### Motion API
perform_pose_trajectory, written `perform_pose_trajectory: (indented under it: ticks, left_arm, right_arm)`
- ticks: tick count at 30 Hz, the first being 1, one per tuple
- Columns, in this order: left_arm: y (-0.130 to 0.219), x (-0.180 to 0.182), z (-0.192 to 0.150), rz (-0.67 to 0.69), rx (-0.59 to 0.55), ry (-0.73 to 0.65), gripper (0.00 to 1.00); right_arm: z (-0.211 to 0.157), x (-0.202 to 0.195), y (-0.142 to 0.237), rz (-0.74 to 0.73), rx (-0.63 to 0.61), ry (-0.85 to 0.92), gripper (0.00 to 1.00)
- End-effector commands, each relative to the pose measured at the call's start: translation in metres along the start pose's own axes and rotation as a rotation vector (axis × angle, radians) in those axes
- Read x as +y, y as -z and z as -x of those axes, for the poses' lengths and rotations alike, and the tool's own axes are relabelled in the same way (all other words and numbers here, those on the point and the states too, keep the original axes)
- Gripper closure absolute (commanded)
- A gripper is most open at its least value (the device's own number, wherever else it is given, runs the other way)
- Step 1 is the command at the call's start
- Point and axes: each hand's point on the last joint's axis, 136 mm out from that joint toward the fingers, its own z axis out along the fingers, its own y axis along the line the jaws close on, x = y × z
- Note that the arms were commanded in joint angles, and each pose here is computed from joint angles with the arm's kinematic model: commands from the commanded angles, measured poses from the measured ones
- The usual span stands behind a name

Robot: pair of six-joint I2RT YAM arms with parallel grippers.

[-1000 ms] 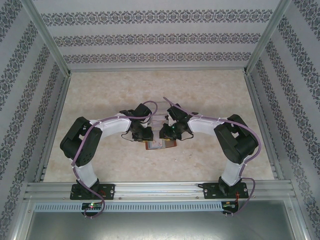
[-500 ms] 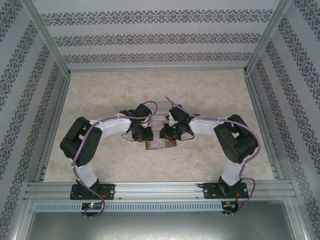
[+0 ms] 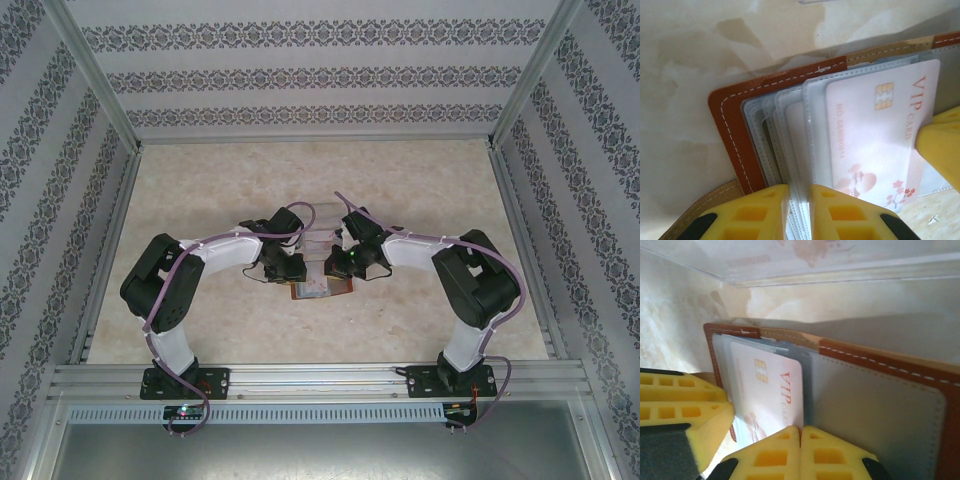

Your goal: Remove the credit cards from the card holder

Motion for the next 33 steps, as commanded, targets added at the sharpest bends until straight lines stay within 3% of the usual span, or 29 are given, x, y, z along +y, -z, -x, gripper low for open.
perform_pose_trajectory:
  ticks: [1,8,13,28,33]
  left_arm:
    - [-0.011,0.01,-0.018,0.058,0.061,-0.012,0.81]
    - [-0.01,0.008,-0.016,0.052,0.061,-0.017,0.81]
    - [-0.004,0.002,-0.013,0.029,0.044,-0.024,0.8]
    - [0.014,-0.01,-0.007,0.004,0.002,-0.037,0.8]
    - [0.014,-0.012,-0.006,-0.003,0.003,-0.037,0.79]
  right_arm:
    - [-0.002,-0.021,0.011,-0.118,-0.012,0.01,0.97]
    - [-0.001,-0.03,0.023,-0.202,-0.025,0.036,0.97]
    - [-0.001,-0.023,0.019,-0.166,-0.011,0.038,0.99]
    - [0.0,-0.03,0.04,-0.267,-0.039,0.068,1.0]
    - [0.002,-0.019,0.039,-0.211,-0.047,0.071,0.95]
